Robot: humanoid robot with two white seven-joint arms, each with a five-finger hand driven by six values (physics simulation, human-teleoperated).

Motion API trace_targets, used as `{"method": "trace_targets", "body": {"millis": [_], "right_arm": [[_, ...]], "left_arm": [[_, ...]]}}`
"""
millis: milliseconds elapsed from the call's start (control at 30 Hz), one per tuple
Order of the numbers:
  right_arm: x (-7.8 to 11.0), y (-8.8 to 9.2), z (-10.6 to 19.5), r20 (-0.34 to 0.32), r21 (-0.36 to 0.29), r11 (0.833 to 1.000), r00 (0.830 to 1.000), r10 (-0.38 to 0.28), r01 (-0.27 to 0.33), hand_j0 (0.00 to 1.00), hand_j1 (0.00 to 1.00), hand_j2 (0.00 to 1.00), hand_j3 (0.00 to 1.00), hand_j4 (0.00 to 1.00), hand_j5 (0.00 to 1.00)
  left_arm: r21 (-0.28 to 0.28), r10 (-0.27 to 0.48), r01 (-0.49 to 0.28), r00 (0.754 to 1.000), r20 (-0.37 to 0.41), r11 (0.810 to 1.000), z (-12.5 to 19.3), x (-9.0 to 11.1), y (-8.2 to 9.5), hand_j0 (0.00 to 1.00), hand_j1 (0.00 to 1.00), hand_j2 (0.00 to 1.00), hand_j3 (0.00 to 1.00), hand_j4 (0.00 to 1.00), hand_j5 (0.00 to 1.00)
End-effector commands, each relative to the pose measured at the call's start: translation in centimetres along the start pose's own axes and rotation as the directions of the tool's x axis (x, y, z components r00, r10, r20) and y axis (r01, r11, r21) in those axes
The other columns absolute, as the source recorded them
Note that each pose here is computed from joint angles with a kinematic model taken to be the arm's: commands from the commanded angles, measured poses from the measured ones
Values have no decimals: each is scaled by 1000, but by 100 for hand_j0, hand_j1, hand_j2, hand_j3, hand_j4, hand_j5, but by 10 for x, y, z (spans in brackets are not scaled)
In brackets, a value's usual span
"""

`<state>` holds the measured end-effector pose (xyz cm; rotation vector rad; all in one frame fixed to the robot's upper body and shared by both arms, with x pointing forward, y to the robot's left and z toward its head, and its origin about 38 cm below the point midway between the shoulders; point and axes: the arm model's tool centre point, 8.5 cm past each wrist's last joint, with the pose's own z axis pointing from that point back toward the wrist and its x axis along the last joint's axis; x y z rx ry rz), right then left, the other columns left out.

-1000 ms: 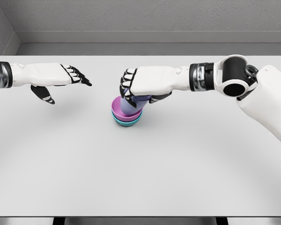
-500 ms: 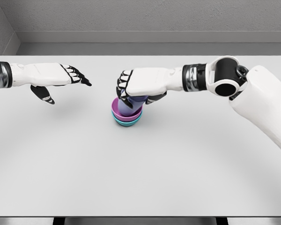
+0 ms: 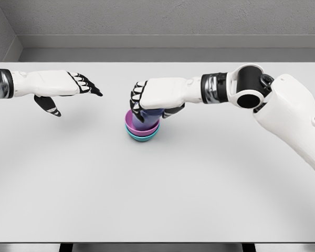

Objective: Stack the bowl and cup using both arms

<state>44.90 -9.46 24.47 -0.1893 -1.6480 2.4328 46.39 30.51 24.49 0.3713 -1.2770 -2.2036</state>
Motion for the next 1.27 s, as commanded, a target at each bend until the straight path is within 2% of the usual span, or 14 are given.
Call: {"method": "trace_targets", "body": {"millis": [0,67,100,300,467,567,667,733,800,833,867,900,1000,1233], "right_arm": [[0,-1,0,1,-6,1000,1000,-5,5,77,77,77,77,77,77],[-1,-1,0,-4,-5,1000,1000,0,0,98,98,98,98,98,98],[-1,-1,0,-5,-4,1000,1000,1,-1,100,100,100,100,100,100],[-2,-6,2,-11,-17,1000,1000,6,-6,100,100,100,100,100,100],[-9,-26,17,-43,-91,996,999,11,-15,100,100,100,100,100,100],[-11,-35,23,-54,-124,992,998,14,-21,100,100,100,100,100,100],[-13,-56,40,-79,-195,980,996,31,-46,100,100,100,100,100,100],[-28,-60,70,-123,-271,963,992,-24,-10,100,100,100,100,100,100],[-60,-25,95,-211,-251,964,967,-140,85,100,100,100,100,100,100],[-80,-3,104,-257,-244,957,941,-220,158,100,100,100,100,100,100],[-92,14,110,-286,-241,948,918,-274,207,100,100,100,100,100,100],[-96,21,111,-300,-233,946,908,-291,226,100,100,100,100,100,100],[-102,43,113,-333,-198,945,889,-315,261,100,100,100,100,100,100],[-114,55,130,-373,-225,927,853,-366,300,100,100,100,100,100,100]], "left_arm": [[4,5,-5,1000,-2,1000,1,-1,0,100,100,100,100,100,100],[4,5,-5,1000,-2,1000,1,-1,0,100,100,100,100,100,100],[4,5,-5,1000,-2,1000,1,-1,0,100,100,100,100,100,100],[4,5,-5,1000,-2,1000,1,-1,0,100,100,100,100,100,100],[2,6,-6,1000,-6,1000,2,-2,0,100,100,100,100,100,100],[-8,53,-54,997,-52,999,7,-19,-11,100,100,100,100,100,100],[-14,60,-61,996,-60,998,9,-20,-16,100,100,100,100,100,100],[-21,74,-76,995,-68,997,9,-23,-21,100,100,100,100,100,100],[-16,77,-78,994,-73,997,11,-25,-20,100,100,100,100,100,100],[-16,77,-78,994,-73,997,11,-25,-20,100,100,100,100,100,100],[-17,76,-77,994,-73,997,11,-25,-21,100,100,100,100,100,100],[-17,79,-80,994,-73,997,11,-25,-21,100,100,100,100,100,100],[-17,79,-80,994,-75,997,12,-25,-22,100,100,100,100,100,100],[-16,79,-80,994,-75,997,12,-26,-21,100,100,100,100,100,100]]}}
